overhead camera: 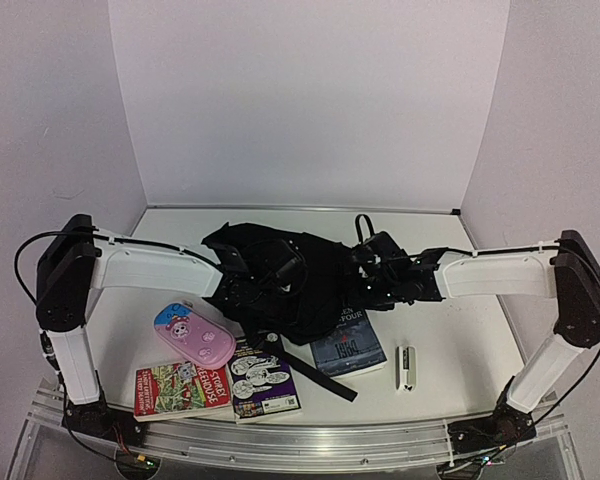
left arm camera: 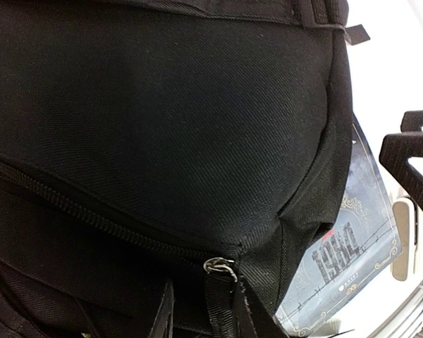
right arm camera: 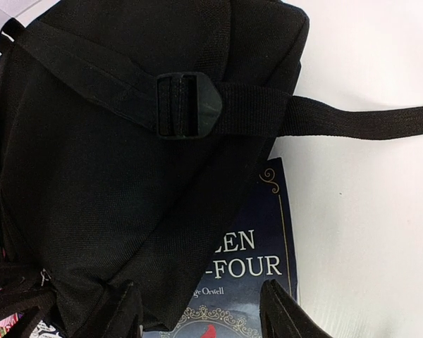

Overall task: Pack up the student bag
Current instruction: Zip the student bag at the center of the board.

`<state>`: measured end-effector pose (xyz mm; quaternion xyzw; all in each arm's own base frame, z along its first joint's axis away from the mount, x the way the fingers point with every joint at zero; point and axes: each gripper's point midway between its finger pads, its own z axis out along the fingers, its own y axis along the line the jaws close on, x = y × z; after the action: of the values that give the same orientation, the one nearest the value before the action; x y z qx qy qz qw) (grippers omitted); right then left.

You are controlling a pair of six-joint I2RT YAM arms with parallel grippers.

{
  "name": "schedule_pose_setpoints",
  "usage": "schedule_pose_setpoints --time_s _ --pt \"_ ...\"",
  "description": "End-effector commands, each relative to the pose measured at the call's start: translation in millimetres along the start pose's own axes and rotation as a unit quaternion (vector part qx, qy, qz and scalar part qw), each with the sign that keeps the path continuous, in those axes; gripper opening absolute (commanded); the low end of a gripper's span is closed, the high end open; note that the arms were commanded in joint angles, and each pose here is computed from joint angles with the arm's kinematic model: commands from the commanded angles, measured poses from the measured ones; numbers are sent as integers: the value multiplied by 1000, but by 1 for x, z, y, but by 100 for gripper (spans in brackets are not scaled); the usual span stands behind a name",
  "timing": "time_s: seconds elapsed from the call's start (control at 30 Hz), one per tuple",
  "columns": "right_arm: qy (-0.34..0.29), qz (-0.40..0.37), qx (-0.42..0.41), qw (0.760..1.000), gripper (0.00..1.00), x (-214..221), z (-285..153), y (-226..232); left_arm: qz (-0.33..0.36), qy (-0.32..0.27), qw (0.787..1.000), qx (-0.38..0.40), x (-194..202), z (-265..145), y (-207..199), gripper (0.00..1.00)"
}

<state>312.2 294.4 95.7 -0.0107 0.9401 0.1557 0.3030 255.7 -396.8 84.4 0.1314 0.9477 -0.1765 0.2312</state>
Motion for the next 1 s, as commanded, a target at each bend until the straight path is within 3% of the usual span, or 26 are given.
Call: schedule_pose_setpoints --time_s 0.0,0.17,0.33,0.8,0.9,0.97 --pt "-11 5 -2 1000 53 -6 -1 0 -6 -11 999 42 -7 -12 -15 28" --pt "-12 7 -2 1000 53 -5 -2 -1 -10 -11 998 55 -7 -10 -18 20" --pt "-10 4 -2 1000 51 -2 -4 -3 -16 -14 999 45 -8 -13 -12 1" --pt "23 12 -47 999 56 17 26 15 -35 -31 997 68 -22 -36 -10 0" --pt "22 13 -35 999 50 18 37 12 -38 -31 996 68 -22 -37 -8 0" --pt "19 13 -25 999 37 18 41 9 -41 -31 996 66 -22 -37 -5 0"
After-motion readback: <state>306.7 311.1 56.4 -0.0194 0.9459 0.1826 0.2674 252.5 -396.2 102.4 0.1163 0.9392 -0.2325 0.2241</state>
